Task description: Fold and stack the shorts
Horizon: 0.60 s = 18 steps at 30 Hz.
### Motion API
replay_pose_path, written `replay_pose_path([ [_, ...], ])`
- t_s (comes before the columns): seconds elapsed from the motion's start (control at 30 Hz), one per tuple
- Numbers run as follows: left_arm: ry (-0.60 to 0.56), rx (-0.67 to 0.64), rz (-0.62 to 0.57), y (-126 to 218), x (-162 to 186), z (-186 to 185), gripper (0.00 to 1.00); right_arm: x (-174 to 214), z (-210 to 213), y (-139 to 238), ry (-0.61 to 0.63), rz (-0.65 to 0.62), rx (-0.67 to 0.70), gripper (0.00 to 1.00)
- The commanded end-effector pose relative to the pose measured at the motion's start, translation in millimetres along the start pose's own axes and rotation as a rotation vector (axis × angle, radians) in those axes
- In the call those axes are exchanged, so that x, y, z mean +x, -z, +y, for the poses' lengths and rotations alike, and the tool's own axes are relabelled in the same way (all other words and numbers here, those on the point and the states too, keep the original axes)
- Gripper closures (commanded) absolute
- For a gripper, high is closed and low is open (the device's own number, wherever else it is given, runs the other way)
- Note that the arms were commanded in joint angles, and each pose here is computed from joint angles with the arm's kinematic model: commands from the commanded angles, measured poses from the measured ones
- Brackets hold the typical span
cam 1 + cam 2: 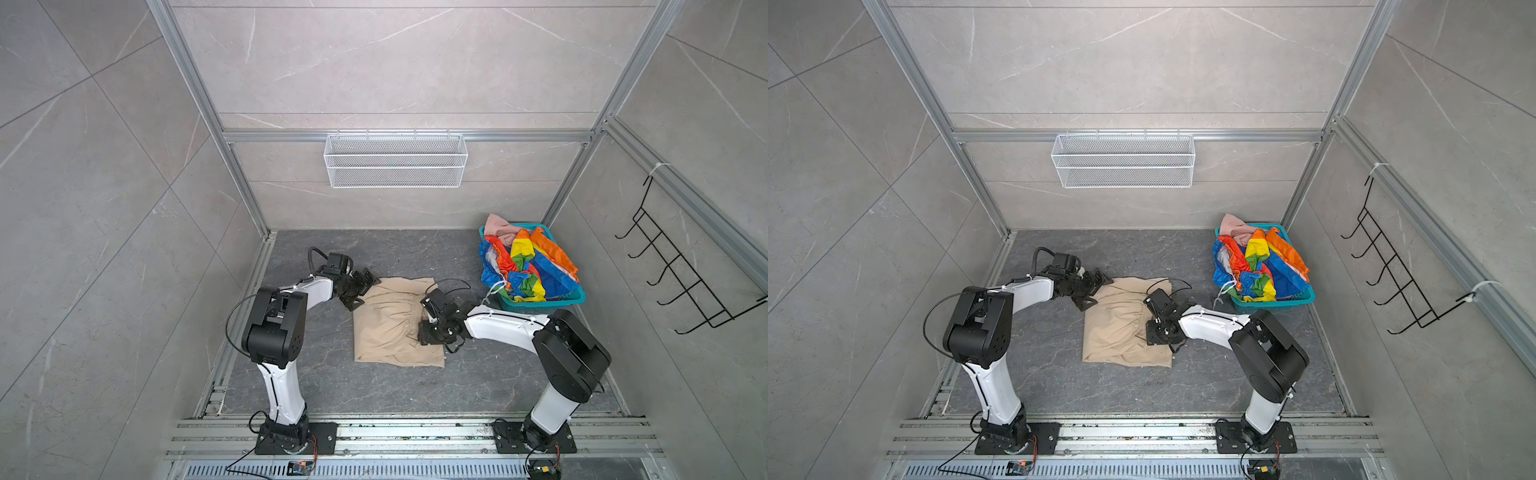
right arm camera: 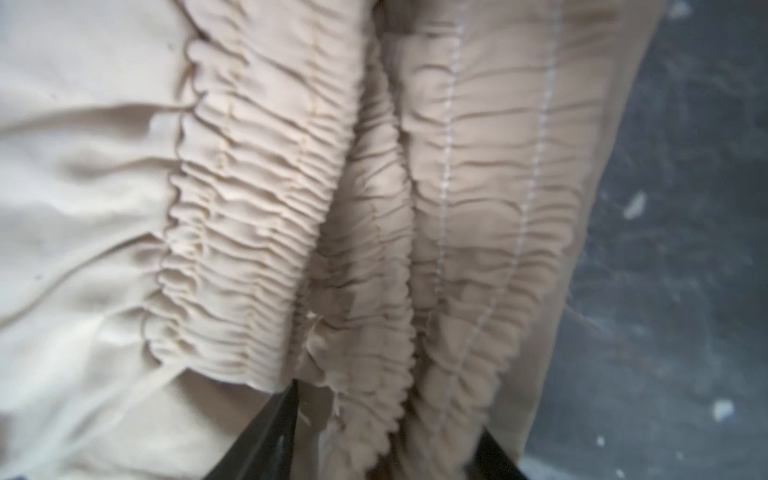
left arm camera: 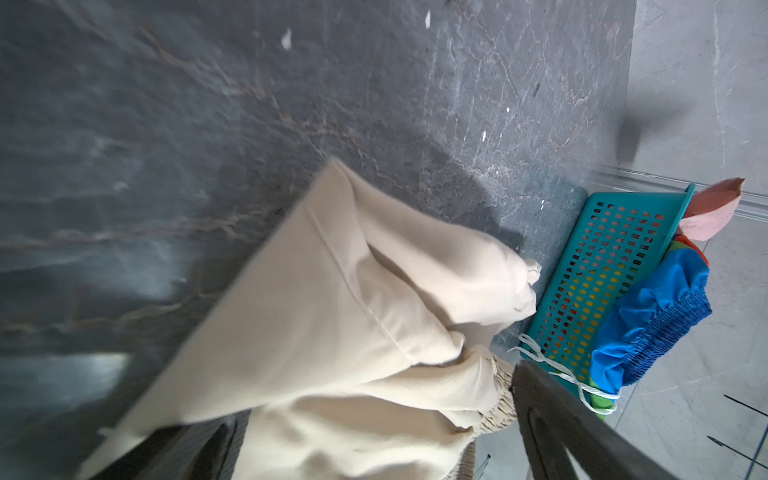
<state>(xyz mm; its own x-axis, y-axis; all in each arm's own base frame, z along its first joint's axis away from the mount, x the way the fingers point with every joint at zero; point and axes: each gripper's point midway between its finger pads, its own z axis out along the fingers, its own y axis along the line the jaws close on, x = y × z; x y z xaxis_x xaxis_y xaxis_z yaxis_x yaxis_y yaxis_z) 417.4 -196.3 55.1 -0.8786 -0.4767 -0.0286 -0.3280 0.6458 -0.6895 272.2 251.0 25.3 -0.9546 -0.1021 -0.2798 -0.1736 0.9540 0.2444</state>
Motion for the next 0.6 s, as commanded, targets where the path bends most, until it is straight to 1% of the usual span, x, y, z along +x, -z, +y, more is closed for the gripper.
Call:
replay_pose_path([
  [0.0, -0.157, 0.024, -0.047, 30.3, -4.6, -34.9, 0.0, 15.3, -9.1, 14.5, -0.013, 0.032, 0.018, 0.32],
  [0.07, -0.215, 0.002, -0.066, 47.4, -2.0, -44.6, 0.0, 7.0, -1.3, 28.8, -0.012, -0.001, -0.012, 0.24],
  [0.13, -0.268, -0.047, -0.075, 61.5, 4.4, -42.6, 0.0, -1.3, 5.6, 39.4, -0.003, -0.022, -0.03, 0.15],
  [0.27, -0.318, -0.174, -0.081, 83.5, 21.0, -11.7, 0.0, -16.2, 20.1, 51.5, 0.023, -0.035, -0.064, 0.01],
  [0.4, -0.332, -0.271, -0.076, 96.4, 40.3, 23.9, 0.0, -28.0, 26.7, 56.4, 0.047, -0.044, -0.071, 0.01],
  [0.57, -0.34, -0.305, -0.041, 92.7, 57.7, 50.9, 0.01, -29.5, 26.1, 58.1, 0.044, -0.052, -0.078, 0.01],
])
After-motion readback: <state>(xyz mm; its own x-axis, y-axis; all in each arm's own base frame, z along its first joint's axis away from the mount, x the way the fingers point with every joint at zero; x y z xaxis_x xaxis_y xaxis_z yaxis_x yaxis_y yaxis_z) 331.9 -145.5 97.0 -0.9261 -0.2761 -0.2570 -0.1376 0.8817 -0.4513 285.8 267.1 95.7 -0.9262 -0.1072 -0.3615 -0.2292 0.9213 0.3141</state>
